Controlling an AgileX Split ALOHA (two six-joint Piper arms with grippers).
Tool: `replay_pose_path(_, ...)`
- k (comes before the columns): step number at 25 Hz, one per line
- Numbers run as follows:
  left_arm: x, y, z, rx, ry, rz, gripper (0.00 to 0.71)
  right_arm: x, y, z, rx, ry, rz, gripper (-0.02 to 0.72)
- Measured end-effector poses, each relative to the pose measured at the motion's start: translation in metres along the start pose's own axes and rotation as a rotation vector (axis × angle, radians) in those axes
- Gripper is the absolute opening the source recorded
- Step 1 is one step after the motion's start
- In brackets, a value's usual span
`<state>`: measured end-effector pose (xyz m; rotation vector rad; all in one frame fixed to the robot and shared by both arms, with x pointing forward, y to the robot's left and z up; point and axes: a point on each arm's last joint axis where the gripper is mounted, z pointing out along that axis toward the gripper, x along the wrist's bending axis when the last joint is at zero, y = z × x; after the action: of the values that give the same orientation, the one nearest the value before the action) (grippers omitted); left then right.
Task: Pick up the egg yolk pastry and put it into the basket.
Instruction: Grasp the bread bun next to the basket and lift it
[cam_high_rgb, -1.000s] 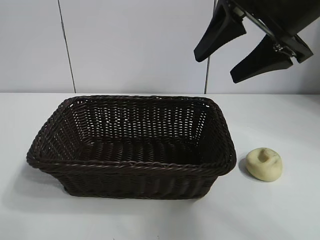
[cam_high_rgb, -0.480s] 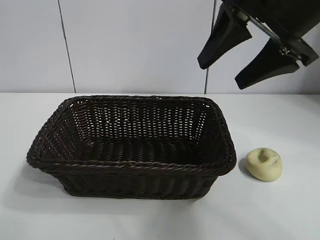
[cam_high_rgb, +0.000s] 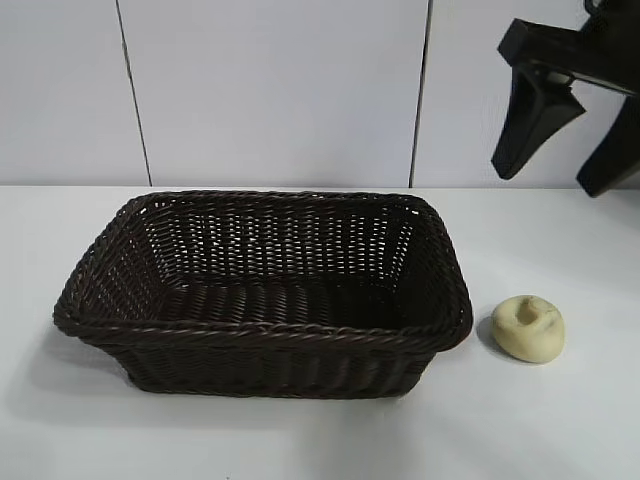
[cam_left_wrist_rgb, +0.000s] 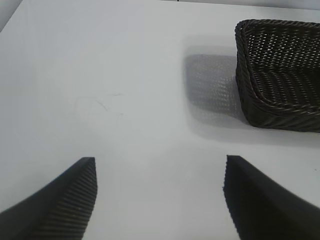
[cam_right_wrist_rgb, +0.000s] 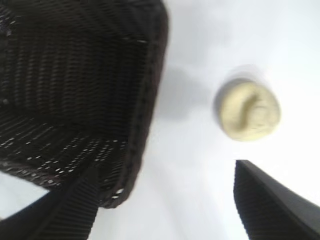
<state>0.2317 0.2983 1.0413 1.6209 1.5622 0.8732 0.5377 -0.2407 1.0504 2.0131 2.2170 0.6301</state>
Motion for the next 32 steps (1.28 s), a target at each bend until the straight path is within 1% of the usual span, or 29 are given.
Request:
replay_pose_path(3,0.000,0.000,0.000,0.000,0.000,0.000,0.517,-0.019,0.003,0.007,0.013,-0.027,0.050,0.539)
replay_pose_path(9,0.000,0.000,0.000,0.000,0.000,0.000,0.517,-0.027,0.009,0.025,0.017,-0.035,0.055,0.539)
replay_pose_path(21,0.000,0.000,0.000,0.000,0.000,0.000,0.517,-0.046,0.009,0.112,0.158,-0.036,0.133,0.539)
replay_pose_path(26,0.000,0.000,0.000,0.000,0.000,0.000,0.517,-0.053,0.005,0.140,0.186,-0.047,0.152,0.539)
replay_pose_path(30,0.000,0.000,0.000,0.000,0.000,0.000,0.517,-0.057,0.004,0.155,0.191,-0.056,0.179,0.538)
replay_pose_path(31,0.000,0.000,0.000,0.000,0.000,0.000,0.517,-0.057,0.004,0.156,0.193,-0.057,0.183,0.523)
replay_pose_path(32,0.000,0.000,0.000,0.000,0.000,0.000,0.517,-0.057,0.004,0.157,0.194,-0.056,0.185,0.492)
